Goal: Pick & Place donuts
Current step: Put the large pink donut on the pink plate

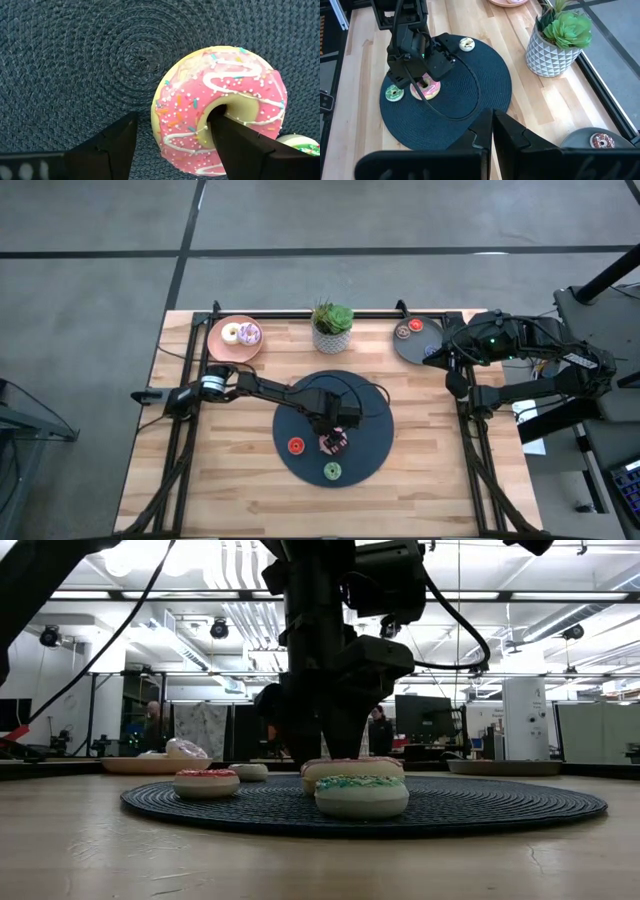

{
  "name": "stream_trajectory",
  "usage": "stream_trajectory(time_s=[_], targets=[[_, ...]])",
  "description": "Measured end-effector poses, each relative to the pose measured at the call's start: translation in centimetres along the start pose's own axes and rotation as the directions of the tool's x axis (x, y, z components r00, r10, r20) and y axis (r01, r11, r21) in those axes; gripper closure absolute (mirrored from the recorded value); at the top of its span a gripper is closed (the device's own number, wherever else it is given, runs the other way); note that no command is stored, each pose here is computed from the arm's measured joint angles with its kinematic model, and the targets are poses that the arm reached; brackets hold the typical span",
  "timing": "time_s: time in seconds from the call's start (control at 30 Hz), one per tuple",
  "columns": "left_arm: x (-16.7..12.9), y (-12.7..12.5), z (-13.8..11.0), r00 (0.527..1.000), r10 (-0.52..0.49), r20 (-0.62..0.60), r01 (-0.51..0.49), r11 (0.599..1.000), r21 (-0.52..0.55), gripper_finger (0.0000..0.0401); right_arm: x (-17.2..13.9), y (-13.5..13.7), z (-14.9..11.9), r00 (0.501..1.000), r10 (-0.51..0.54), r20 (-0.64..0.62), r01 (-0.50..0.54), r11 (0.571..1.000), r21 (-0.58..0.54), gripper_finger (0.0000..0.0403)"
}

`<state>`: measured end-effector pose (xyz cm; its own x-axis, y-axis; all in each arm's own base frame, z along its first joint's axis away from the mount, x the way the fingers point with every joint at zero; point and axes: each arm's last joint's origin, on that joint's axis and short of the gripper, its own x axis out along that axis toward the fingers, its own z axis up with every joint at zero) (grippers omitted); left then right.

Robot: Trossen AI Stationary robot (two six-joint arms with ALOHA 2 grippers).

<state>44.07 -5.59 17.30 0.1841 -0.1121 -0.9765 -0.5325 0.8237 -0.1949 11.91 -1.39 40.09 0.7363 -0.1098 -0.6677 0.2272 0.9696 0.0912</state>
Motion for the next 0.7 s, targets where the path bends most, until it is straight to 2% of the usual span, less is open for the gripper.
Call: stream_trajectory(time_s=[0.7], targets=[[-0.65,-0.15,0.62,0.999,-0.041,0.011,0.041,0.999,-0.003,0.0253,0.0,-0.01,0.0,1.0,-0.001,0.0,0.001,1.0,-0.002,0.0394]])
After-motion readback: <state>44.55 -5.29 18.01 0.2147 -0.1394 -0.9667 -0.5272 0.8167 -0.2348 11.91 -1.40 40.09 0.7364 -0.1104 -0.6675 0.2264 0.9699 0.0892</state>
